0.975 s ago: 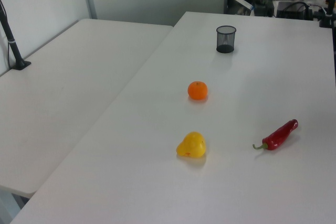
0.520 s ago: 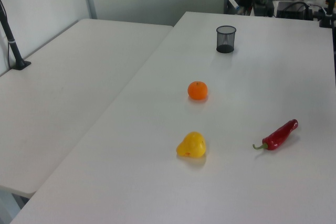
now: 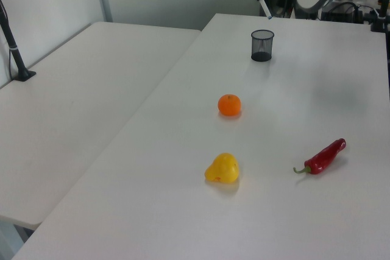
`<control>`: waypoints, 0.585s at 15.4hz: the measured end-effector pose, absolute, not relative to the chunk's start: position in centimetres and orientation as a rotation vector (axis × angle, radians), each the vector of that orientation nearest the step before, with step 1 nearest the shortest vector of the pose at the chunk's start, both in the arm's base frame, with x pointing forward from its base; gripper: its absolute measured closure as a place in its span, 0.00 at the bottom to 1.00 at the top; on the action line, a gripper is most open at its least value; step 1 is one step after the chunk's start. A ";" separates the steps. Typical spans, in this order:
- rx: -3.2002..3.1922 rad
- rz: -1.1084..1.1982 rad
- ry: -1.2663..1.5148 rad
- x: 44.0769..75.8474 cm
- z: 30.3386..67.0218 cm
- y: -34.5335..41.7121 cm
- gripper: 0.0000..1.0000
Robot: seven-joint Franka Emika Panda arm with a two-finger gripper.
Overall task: Place marker
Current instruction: 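Lower the marker into the pen cup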
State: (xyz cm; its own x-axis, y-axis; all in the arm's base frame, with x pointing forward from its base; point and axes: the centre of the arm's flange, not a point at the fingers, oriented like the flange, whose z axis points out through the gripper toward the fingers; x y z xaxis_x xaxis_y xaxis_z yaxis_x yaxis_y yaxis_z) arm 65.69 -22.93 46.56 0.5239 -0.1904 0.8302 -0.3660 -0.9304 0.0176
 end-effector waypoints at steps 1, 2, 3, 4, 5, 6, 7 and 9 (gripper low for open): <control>2.556 1.392 -0.481 65.9 45.4 -23.0 0.84; 2.543 1.412 -0.482 66.1 44.3 -23.0 0.84; 2.537 1.421 -0.483 66.3 43.5 -23.0 0.84; 2.537 1.422 -0.484 66.4 42.7 -23.0 0.84; 2.540 1.416 -0.484 66.5 42.2 -23.0 0.84; 2.545 1.409 -0.485 66.5 41.8 -23.0 0.84; 2.548 1.403 -0.485 66.5 41.4 -23.0 0.84; 2.555 1.391 -0.485 66.6 40.8 -23.0 0.84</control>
State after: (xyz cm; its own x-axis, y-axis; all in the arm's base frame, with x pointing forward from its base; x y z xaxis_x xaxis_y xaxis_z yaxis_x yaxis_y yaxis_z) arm 66.61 -23.02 40.78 0.5057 -0.1920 0.8411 -0.3726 -0.9279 0.0123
